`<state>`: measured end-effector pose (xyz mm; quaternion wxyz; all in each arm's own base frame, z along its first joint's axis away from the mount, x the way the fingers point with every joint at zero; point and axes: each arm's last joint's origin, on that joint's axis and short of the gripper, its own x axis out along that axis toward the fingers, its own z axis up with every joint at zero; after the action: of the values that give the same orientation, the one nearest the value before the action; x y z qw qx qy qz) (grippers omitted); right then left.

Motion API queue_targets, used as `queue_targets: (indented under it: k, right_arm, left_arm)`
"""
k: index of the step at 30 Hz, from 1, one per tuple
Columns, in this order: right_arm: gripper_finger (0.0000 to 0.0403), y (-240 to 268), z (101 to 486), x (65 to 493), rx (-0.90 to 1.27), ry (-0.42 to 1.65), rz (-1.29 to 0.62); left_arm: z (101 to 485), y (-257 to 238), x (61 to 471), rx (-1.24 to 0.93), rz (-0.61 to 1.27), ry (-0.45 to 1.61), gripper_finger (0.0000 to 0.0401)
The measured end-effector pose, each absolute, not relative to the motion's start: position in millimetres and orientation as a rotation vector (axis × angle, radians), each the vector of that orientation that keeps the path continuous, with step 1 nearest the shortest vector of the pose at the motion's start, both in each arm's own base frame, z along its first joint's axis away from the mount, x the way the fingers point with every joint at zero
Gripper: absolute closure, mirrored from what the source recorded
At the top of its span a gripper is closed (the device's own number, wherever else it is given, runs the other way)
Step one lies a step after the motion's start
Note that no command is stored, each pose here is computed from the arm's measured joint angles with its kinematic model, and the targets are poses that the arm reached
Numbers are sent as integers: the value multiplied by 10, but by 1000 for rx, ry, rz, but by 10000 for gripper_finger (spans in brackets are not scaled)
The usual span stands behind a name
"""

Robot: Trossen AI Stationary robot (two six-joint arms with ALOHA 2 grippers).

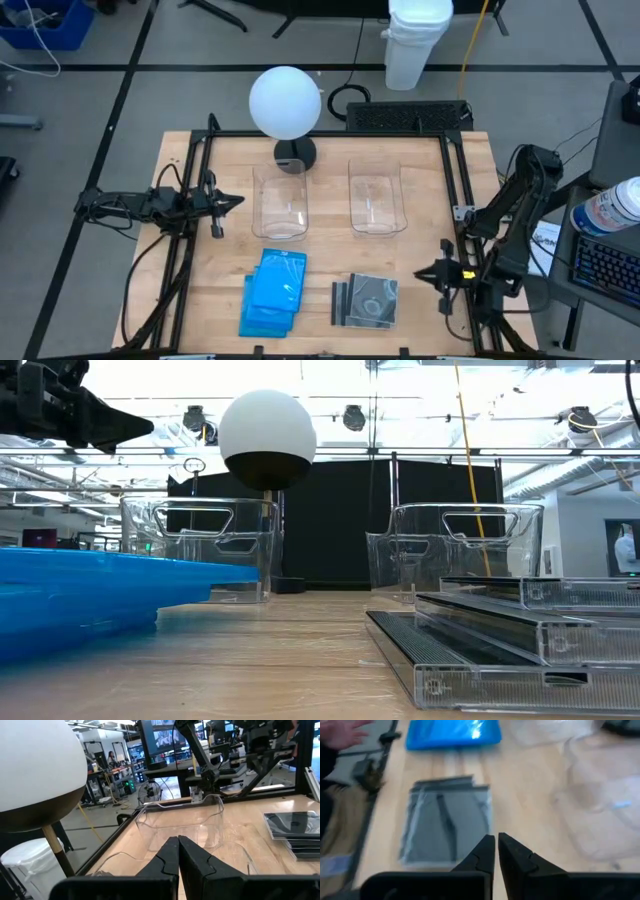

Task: Pick & place jewel cases by type
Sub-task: Put the black CD case into the right transparent bin

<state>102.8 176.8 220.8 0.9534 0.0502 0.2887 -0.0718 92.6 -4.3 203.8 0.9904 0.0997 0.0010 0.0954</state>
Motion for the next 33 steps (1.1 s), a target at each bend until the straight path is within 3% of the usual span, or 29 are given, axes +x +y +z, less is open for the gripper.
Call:
queue_targets:
  k: [13,22,33]
  right_arm:
    - [352,1867,2236,1103,35,517,-52]
    - [357,1968,2323,1149,-148,446,64]
    - [358,2005,2380,1178,-101,387,54]
  left_arm:
    - [2038,-43,926,192,191,1,391]
    - [2069,-46,927,52,182,-44,391]
    - [2144,-60,923,-135,121,-132,391]
